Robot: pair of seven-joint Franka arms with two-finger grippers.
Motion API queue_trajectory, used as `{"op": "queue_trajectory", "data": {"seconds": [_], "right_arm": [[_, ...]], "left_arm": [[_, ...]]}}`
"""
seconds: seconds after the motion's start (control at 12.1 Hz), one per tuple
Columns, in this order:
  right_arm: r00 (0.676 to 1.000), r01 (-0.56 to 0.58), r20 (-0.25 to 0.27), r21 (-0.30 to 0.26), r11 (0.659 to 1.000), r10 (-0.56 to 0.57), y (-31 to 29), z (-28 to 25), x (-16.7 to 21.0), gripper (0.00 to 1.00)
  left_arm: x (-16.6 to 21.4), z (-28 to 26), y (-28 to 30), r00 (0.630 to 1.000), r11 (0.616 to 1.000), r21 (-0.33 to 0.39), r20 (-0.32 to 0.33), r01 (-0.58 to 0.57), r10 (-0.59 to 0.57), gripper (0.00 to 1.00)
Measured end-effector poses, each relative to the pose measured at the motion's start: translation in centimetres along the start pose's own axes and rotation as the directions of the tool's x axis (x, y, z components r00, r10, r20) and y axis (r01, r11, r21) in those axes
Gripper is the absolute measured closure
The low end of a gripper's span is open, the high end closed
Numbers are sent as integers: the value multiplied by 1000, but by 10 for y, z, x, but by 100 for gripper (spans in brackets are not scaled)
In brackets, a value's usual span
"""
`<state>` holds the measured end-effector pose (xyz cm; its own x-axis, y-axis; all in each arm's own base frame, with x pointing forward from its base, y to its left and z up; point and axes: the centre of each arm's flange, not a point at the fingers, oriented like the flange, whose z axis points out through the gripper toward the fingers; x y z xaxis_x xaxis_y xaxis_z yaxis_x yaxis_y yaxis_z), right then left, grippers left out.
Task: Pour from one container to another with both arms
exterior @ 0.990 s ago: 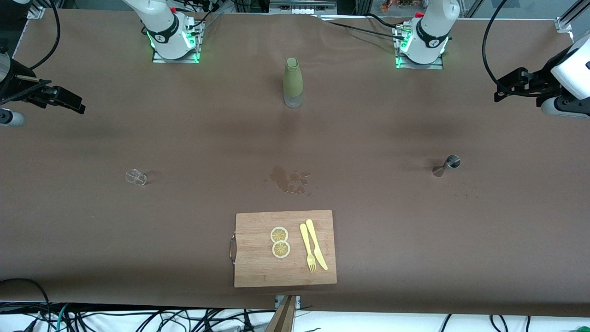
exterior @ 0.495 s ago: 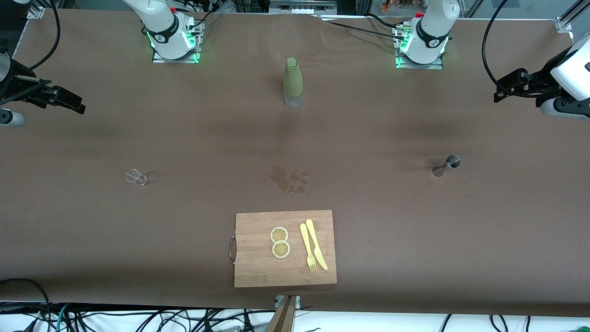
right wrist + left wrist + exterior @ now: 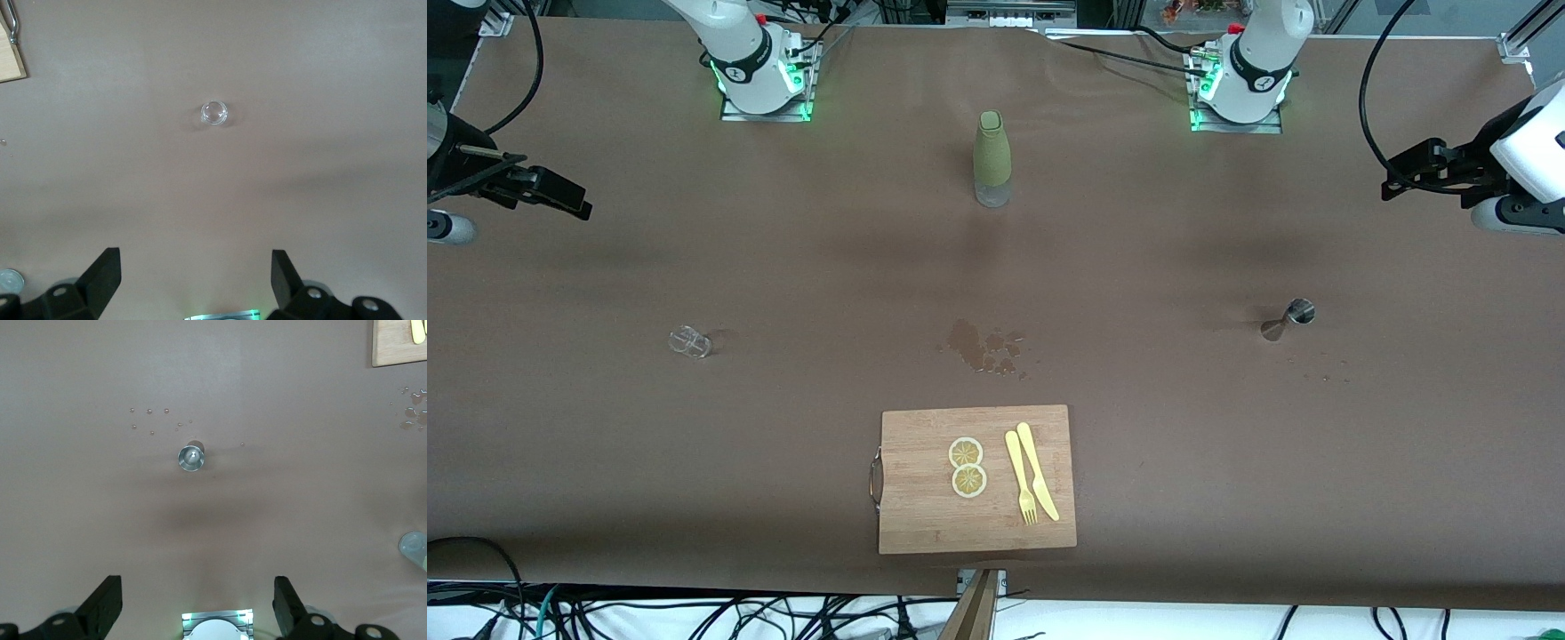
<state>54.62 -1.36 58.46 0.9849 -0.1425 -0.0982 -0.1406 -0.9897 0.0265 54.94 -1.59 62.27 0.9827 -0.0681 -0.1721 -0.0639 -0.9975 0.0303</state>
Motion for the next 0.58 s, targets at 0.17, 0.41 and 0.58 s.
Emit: {"op": "queue_trajectory", "data": {"seconds": [0.17,0.41,0.58], "right_arm": [[1000,0,0,0,1000,0,0,0,0,0],[1000,0,0,0,1000,0,0,0,0,0],[1000,0,0,0,1000,0,0,0,0,0]], "left_arm": [[0,0,-1,1000,1000,0,-1,2,-2,0],[-1,-1,-9,1000,1000,-2,-2,16,-16,0],[-1,-1,-9,1000,1000,-2,-2,17,-17,0]]}}
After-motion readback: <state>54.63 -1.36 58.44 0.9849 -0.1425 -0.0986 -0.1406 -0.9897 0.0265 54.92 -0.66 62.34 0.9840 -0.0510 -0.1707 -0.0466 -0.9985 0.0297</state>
